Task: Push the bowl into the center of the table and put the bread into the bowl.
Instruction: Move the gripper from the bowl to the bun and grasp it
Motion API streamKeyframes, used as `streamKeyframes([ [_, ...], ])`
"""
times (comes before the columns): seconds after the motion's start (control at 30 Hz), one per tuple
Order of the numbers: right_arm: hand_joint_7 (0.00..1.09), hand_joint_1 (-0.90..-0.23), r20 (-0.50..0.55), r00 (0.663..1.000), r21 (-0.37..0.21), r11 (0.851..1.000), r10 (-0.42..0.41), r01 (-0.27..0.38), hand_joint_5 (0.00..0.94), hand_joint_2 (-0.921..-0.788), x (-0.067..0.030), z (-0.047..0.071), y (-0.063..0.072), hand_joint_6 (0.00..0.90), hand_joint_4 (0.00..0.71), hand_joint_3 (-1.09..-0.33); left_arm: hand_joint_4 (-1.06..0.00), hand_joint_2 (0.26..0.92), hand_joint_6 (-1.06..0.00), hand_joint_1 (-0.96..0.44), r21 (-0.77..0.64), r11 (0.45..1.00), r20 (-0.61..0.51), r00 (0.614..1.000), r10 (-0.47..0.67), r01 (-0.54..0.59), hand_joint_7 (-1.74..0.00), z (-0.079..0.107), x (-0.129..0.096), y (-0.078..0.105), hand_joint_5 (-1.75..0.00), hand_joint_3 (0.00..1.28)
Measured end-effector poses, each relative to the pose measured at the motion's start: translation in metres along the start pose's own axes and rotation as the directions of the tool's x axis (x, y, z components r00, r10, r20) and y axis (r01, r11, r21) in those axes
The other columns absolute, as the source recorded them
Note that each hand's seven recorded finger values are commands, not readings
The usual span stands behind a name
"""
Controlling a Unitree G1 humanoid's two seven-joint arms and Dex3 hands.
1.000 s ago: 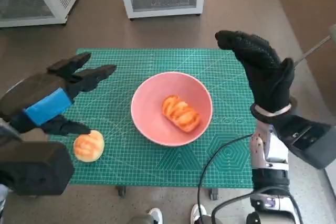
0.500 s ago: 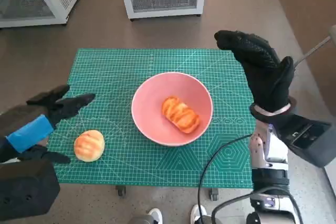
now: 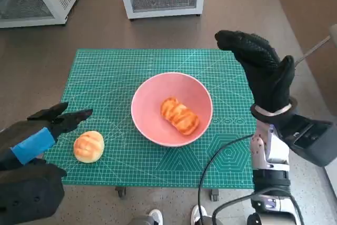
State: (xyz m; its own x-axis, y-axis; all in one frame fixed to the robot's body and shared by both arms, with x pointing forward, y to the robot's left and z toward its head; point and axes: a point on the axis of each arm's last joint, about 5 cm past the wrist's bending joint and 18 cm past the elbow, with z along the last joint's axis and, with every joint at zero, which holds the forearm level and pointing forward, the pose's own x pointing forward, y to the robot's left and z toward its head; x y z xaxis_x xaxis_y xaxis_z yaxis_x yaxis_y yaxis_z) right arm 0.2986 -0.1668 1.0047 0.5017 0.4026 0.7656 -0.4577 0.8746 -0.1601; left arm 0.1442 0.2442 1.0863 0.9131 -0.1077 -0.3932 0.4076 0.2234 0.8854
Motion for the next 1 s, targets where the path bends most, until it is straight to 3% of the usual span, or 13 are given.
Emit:
streamKeyframes([
  [0.43,0.4,-0.755,-0.003,1.0,0.007,1.0,-0.003,0.003,0.001,-0.921,-0.0018,0.0,-0.002,0.092,0.209,-0.76,-0.08,0.687,-0.23,0.12,0.021,0.999,-0.048,0.999,-0.025,0.026,0.0,-0.002,0.015,-0.016,-0.01,0.01],
  [1.0,0.38,-0.754,-0.003,1.0,0.016,1.0,-0.008,0.008,0.001,-0.921,-0.0031,0.001,-0.005,0.107,0.209,-0.764,-0.13,0.706,-0.26,0.07,0.059,0.998,-0.156,0.988,-0.005,0.015,-0.01,-0.012,0.051,-0.047,-0.01,0.01],
])
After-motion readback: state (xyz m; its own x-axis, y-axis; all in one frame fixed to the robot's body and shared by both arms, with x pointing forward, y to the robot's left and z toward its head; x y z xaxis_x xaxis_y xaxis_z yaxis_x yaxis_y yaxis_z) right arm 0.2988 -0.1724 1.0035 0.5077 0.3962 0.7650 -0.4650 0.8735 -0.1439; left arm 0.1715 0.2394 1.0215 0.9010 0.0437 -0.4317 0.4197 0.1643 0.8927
